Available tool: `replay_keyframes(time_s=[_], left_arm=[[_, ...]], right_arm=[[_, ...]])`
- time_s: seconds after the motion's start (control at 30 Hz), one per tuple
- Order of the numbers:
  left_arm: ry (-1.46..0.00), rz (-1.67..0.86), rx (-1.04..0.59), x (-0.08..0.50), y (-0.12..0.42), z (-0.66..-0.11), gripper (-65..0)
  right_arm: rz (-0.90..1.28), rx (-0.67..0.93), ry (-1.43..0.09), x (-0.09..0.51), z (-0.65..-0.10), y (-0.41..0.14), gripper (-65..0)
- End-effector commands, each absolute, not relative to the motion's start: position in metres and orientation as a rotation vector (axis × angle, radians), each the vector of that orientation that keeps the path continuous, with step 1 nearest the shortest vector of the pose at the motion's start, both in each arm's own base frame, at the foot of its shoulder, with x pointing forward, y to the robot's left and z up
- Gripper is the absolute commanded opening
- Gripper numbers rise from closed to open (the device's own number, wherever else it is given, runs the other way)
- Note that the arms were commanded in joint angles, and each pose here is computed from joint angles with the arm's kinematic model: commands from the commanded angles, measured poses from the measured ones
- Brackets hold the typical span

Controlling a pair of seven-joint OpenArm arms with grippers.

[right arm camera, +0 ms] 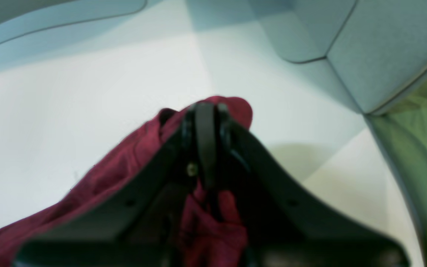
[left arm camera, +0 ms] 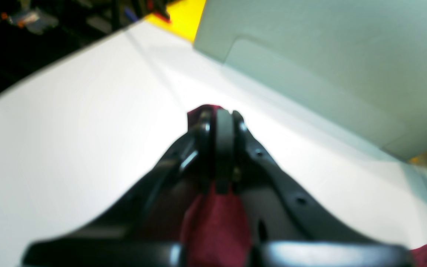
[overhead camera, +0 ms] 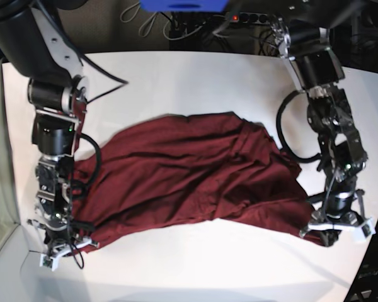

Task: Layout the t-shirt on the table in an organized manner, then fold the t-shirt properly
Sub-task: 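Hold the shirt ends with both grippers and stretch it flat, then release the shirt and raise both grippers above it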

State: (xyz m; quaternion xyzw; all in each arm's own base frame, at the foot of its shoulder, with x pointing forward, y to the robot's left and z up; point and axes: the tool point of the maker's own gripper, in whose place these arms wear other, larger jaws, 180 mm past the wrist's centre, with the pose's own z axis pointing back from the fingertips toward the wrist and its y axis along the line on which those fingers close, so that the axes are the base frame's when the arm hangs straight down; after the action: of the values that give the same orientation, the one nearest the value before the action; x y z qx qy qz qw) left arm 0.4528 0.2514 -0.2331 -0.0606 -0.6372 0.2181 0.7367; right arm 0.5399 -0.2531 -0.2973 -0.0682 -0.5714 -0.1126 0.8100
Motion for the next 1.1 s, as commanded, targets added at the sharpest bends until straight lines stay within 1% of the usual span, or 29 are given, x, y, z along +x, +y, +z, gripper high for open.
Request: replay_keyframes(time_s=[0.0,0.1,0.23,0.33,0.37,0.4,0.43,0.57,0.63,0.7,0.77,0.8,0.9,1.07], left_arm=[[-1.472,0.479,-0.129,0.467,0.26,-0.207,-64.6],[-1.449,0.5,-0.143,0.485,0.267,-0.208,-64.4],[-1.427,0.511,-0.133,0.5,0.279,-0.208,-64.1],[-1.368,0.533,-0.15,0.515,0.281,-0.222,-64.0],[-1.342,0.534,-0.153,0.519,0.28,-0.227,-63.4],[-1.318,0.531,-0.159,0.524,0.276,-0.234,-61.5],[-1.298,0.521,-0.16,0.525,0.273,-0.24,-58.8],[-1.236,0.497,-0.16,0.528,0.261,-0.263,-44.4],[-1.216,0.481,-0.159,0.528,0.256,-0.27,-40.6],[-1.22,0.471,-0.159,0.529,0.253,-0.268,-40.4],[-1.222,0.471,-0.172,0.528,0.251,-0.266,-40.4],[-1.228,0.467,-0.171,0.526,0.25,-0.265,-40.4],[-1.221,0.457,-0.157,0.503,0.245,-0.283,-40.3],[-1.175,0.446,-0.214,0.469,0.201,-0.318,-40.3]], right_arm=[[-0.25,-0.179,-1.33,0.554,-0.254,-0.269,-65.0],[-0.269,-0.208,-1.348,0.555,-0.242,-0.283,-65.0],[-0.349,-0.313,-1.344,0.545,-0.235,-0.319,-65.0],[-0.344,-0.328,-1.339,0.544,-0.235,-0.323,-65.0],[-0.343,-0.328,-1.333,0.544,-0.236,-0.323,-65.0],[-0.342,-0.329,-1.332,0.544,-0.236,-0.323,-65.0],[-0.342,-0.33,-1.33,0.544,-0.237,-0.323,-63.2],[-0.334,-0.332,-1.292,0.536,-0.256,-0.323,-51.9],[-0.331,-0.335,-1.28,0.533,-0.263,-0.323,-46.0],[-0.329,-0.334,-1.274,0.532,-0.266,-0.322,-41.7],[-0.323,-0.339,-1.246,0.523,-0.282,-0.322,-39.4],[-0.322,-0.341,-1.241,0.519,-0.286,-0.322,-39.2],[-0.31,-0.361,-1.244,0.502,-0.294,-0.325,-39.0],[-0.285,-0.373,-1.237,0.476,-0.305,-0.319,-38.8]])
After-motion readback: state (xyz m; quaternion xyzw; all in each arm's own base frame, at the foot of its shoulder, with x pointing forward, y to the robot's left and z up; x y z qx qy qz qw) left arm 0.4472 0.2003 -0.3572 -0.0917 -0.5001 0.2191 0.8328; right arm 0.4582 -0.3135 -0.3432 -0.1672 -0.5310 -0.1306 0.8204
